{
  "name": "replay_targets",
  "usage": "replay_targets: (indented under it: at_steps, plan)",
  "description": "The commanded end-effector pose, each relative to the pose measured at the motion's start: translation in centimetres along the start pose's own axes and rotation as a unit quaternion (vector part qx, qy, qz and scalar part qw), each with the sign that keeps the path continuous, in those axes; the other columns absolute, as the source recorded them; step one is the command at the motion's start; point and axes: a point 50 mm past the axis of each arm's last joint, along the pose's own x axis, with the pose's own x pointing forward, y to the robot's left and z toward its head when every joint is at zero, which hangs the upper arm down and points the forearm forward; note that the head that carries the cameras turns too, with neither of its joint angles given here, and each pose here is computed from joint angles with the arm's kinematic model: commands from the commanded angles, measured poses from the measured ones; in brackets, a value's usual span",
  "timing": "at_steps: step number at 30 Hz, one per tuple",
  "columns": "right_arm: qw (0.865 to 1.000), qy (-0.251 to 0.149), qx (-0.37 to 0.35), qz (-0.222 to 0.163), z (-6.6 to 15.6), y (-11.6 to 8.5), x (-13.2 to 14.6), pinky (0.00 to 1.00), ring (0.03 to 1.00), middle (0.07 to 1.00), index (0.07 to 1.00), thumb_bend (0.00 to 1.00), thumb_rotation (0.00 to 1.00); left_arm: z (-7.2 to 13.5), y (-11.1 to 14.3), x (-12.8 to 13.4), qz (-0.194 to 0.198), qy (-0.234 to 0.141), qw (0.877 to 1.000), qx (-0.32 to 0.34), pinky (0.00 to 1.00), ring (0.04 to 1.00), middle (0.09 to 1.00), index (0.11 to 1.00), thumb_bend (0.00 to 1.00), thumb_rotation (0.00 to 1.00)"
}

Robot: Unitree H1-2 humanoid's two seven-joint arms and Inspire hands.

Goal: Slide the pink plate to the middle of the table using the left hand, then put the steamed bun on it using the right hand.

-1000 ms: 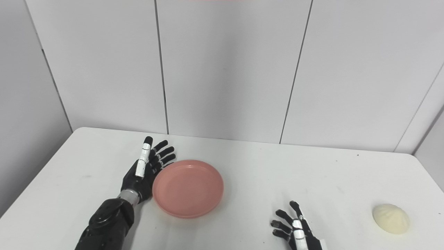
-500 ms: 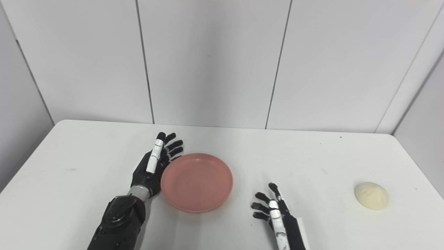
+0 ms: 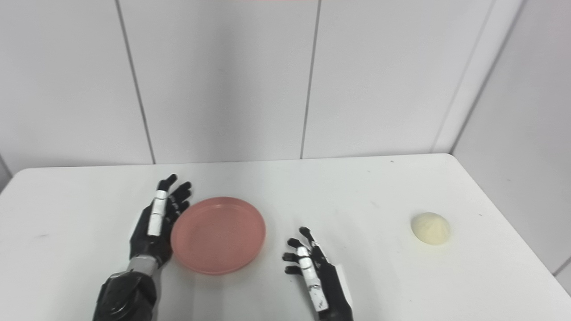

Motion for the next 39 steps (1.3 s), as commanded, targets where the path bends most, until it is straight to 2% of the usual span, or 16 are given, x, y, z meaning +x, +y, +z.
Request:
replay_targets:
  at_steps: [1,2,4,6,9,10,12,13,17,18,22,26,29,31,33,39]
  plan:
    - [0.997,-0.060,-0.051,-0.018,3.1,-1.2,1.1,0.65,0.723,0.828,0.862,0.61,0.89,-0.7,1.0,-0.3,0.003,0.017,1.000,0.009,0.90,0.889,0.842,0.909,0.76,0.82]
    - [0.995,-0.067,-0.071,-0.023,3.6,-1.8,1.3,0.65,0.723,0.828,0.862,0.61,0.89,-0.8,1.0,-0.3,0.003,0.019,1.000,0.007,0.90,0.889,0.842,0.909,0.76,0.82]
    - [0.990,-0.084,-0.107,-0.047,4.5,-2.9,1.7,0.65,0.726,0.806,0.817,0.68,0.87,-1.0,1.2,-0.3,0.004,0.022,1.000,0.003,0.90,0.886,0.833,0.902,0.75,0.81]
    - [0.979,-0.106,-0.163,-0.069,5.5,-4.2,2.1,0.61,0.704,0.771,0.781,0.73,0.87,-1.1,1.3,-0.2,0.004,0.025,1.000,0.002,0.88,0.885,0.829,0.897,0.75,0.80]
    - [0.955,-0.125,-0.255,-0.089,7.4,-6.0,2.7,0.60,0.704,0.765,0.793,0.78,0.82,-1.3,1.5,0.0,0.004,0.024,1.000,0.007,0.86,0.876,0.829,0.903,0.76,0.81]
    - [0.941,-0.127,-0.300,-0.095,8.6,-6.7,2.8,0.60,0.704,0.765,0.793,0.78,0.82,-1.5,1.6,0.1,0.005,0.024,1.000,0.009,0.86,0.876,0.829,0.903,0.76,0.81]
    - [0.919,-0.129,-0.356,-0.109,10.7,-7.8,2.8,0.58,0.692,0.771,0.782,0.79,0.75,-1.6,1.7,0.2,0.006,0.025,1.000,0.010,0.85,0.868,0.826,0.901,0.76,0.82]
    - [0.912,-0.129,-0.373,-0.116,11.4,-8.2,2.8,0.58,0.683,0.761,0.760,0.80,0.67,-1.6,1.7,0.2,0.007,0.025,1.000,0.010,0.86,0.868,0.821,0.901,0.76,0.81]
    - [0.873,-0.115,-0.455,-0.136,14.3,-10.6,3.1,0.58,0.686,0.760,0.729,0.83,0.57,-1.8,1.6,0.4,0.009,0.027,1.000,0.005,0.86,0.866,0.817,0.905,0.74,0.81]
    - [0.868,-0.111,-0.464,-0.137,14.6,-10.8,3.1,0.57,0.687,0.759,0.730,0.84,0.56,-1.9,1.6,0.4,0.009,0.026,1.000,0.006,0.86,0.863,0.816,0.905,0.75,0.81]
    - [0.827,-0.059,-0.543,-0.129,16.5,-13.0,3.8,0.56,0.747,0.815,0.786,0.89,0.56,-2.0,1.4,0.6,0.007,0.027,1.000,0.004,0.85,0.859,0.808,0.914,0.74,0.81]
    - [0.798,0.004,-0.589,-0.129,17.5,-15.3,5.3,0.60,0.802,0.869,0.824,0.95,0.49,-2.2,1.3,0.8,0.006,0.029,1.000,-0.002,0.86,0.850,0.804,0.921,0.75,0.80]
    - [0.777,0.041,-0.616,-0.126,17.7,-16.9,6.4,0.61,0.812,0.869,0.821,0.97,0.48,-2.2,1.2,0.8,0.007,0.031,1.000,-0.002,0.86,0.837,0.797,0.925,0.74,0.81]
    - [0.766,0.066,-0.628,-0.122,17.8,-18.2,7.3,0.67,0.850,0.872,0.822,0.99,0.46,-2.2,1.1,0.8,0.006,0.031,0.999,-0.001,0.85,0.827,0.793,0.931,0.74,0.81]
    - [0.761,0.085,-0.632,-0.120,17.8,-19.5,8.3,0.77,0.894,0.869,0.810,1.00,0.41,-2.2,1.1,0.9,0.002,0.031,1.000,0.004,0.84,0.815,0.790,0.940,0.73,0.83]
    - [0.735,0.148,-0.652,-0.110,16.9,-22.2,10.8,0.80,0.899,0.882,0.817,0.99,0.41,-2.3,0.8,1.0,-0.004,0.033,0.999,0.007,0.85,0.820,0.798,0.954,0.73,0.84]
